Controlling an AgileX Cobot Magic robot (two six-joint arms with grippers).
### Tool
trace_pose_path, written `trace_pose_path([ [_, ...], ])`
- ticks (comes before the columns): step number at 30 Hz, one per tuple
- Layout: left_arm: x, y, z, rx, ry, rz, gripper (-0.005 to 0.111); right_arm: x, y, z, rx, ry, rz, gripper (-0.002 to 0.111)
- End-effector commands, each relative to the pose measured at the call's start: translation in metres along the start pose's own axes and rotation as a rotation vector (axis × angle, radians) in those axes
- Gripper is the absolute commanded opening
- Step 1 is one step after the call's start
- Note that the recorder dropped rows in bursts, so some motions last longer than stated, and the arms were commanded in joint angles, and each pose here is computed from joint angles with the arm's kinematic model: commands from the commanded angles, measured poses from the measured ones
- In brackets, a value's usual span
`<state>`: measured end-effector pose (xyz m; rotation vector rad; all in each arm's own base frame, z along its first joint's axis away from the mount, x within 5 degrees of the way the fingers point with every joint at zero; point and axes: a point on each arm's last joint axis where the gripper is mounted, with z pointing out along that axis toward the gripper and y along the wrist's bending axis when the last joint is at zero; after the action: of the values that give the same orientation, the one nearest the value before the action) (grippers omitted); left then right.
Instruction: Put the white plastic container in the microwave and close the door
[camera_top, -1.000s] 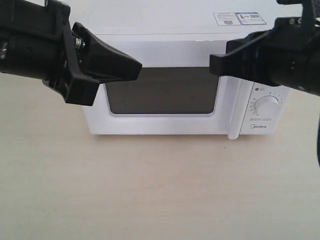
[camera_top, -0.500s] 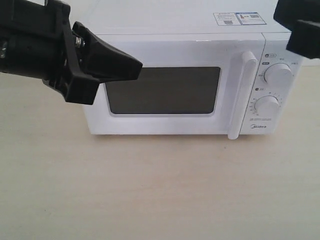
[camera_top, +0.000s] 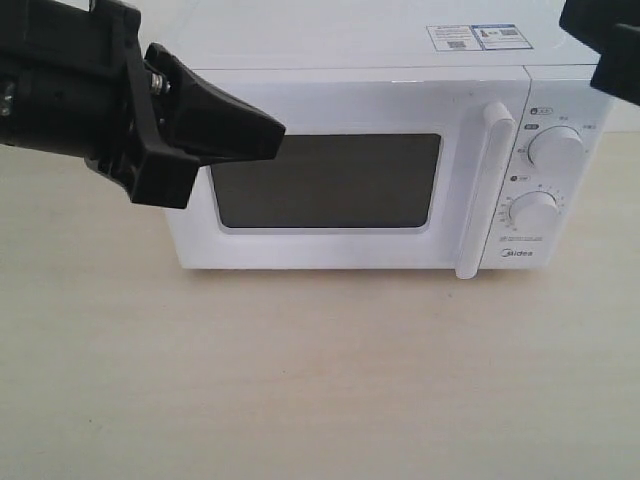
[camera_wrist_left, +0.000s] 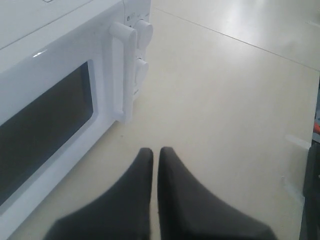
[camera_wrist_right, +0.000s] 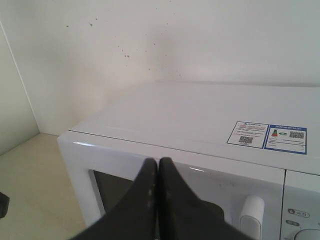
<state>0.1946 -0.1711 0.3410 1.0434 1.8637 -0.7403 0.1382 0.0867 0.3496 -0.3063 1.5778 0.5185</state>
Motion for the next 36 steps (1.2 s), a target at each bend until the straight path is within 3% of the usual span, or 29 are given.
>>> trace_pose_path([
  [1, -0.009, -0.007, -0.024, -0.043, -0.043, 0.087, 0.004, 0.001, -0.002, -0.001, 0.011, -0.004, -0.004, 0.0],
  [8, -0.023, -0.032, -0.091, -0.126, -0.23, 0.153, 0.004, 0.001, -0.002, -0.001, 0.013, -0.006, -0.004, 0.0],
  [12, -0.019, -0.037, -0.133, -0.279, -0.343, 0.156, 0.004, 0.001, -0.002, -0.001, 0.013, -0.006, -0.004, 0.0],
  [18, 0.012, -0.04, -0.17, -0.585, -0.495, 0.136, 0.004, 0.0, -0.002, -0.001, 0.015, -0.007, -0.004, 0.0],
  [22, 0.046, -0.036, -0.176, -0.784, -0.564, 0.097, 0.004, 0.0, -0.002, -0.001, 0.015, -0.007, -0.004, 0.0],
  [25, 0.072, -0.033, -0.174, -0.878, -0.566, 0.068, 0.004, 0.0, -0.002, -0.001, 0.015, -0.007, -0.004, 0.0],
  [31, 0.119, -0.034, -0.162, -0.962, -0.5, 0.051, 0.004, 0.0, -0.002, -0.001, 0.015, -0.007, -0.004, 0.0],
  [36, 0.144, -0.039, -0.158, -1.014, -0.513, 0.054, 0.004, 0.0, -0.002, -0.001, 0.015, -0.007, -0.004, 0.0],
])
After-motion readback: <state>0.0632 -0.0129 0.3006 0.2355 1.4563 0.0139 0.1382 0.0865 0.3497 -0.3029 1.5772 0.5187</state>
